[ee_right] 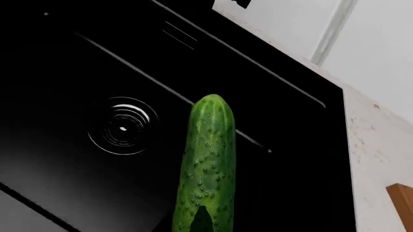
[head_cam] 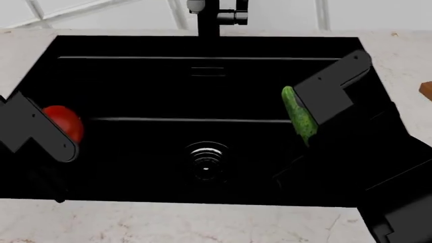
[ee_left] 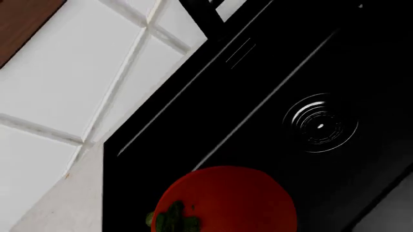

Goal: Pick the vegetables from the sink and place them on the cutting board.

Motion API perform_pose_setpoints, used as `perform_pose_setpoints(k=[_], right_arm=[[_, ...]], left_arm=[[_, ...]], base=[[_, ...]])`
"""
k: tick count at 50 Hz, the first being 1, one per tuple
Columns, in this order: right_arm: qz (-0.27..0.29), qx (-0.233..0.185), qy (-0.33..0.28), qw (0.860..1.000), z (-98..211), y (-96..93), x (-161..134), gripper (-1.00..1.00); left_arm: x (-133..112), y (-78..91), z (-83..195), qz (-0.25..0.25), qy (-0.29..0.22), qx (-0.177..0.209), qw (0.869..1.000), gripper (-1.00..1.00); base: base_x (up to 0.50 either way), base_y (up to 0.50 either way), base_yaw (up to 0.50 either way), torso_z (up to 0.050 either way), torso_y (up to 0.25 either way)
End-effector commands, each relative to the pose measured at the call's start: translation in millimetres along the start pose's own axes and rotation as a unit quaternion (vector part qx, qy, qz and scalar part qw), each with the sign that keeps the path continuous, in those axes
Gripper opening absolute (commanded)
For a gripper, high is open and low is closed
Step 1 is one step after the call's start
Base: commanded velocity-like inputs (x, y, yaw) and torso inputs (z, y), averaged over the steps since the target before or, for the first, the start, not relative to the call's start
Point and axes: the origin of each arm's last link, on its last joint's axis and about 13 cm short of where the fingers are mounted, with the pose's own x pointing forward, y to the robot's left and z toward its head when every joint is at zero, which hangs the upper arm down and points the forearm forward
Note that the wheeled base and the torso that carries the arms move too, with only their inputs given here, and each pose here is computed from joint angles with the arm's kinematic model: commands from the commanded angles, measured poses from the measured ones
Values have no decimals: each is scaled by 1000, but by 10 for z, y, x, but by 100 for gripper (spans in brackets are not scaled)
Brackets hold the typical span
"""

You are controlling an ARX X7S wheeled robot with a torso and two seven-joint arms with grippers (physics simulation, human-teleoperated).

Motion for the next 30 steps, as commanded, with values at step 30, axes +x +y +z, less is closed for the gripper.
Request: perform_pose_setpoints(k=[30], right_arm=[[-71,6,-167,983,231,-114,-190,-100]], left_arm=[[77,105,467,57,-95,-1,994,-100]], base=[[-16,-417,0,0,0]])
